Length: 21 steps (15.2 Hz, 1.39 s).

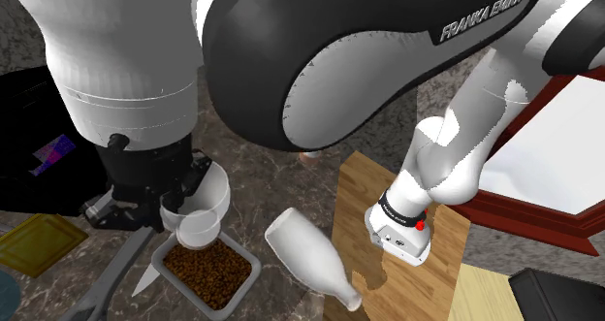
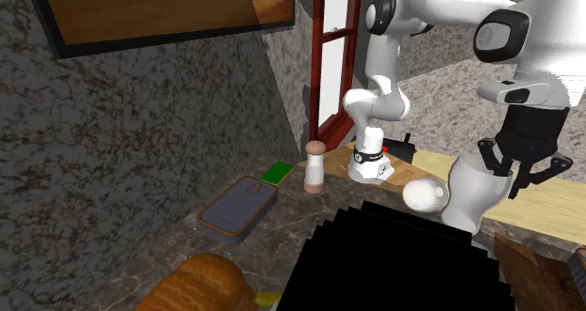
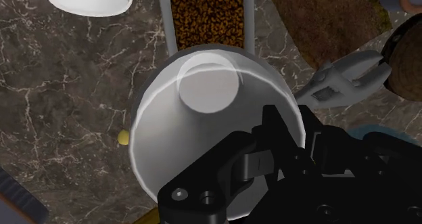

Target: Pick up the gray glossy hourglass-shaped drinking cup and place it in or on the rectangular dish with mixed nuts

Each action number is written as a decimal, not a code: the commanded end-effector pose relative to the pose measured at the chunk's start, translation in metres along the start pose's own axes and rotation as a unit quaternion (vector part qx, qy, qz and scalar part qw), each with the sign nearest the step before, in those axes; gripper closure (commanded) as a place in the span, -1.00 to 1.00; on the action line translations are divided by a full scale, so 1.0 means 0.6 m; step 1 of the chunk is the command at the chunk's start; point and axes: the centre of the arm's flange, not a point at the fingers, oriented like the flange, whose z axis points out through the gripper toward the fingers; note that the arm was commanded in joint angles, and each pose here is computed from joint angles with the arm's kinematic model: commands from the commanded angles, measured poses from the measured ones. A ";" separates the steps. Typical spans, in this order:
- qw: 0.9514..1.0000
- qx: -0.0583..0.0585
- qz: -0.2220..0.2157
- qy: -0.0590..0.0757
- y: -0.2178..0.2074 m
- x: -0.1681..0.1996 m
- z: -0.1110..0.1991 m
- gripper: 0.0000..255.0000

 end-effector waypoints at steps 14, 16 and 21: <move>1.000 0.000 0.001 0.000 0.004 -0.011 0.128 1.00; 1.000 0.000 0.001 0.000 0.006 -0.012 0.146 1.00; 1.000 0.000 0.001 0.000 0.009 -0.014 0.183 1.00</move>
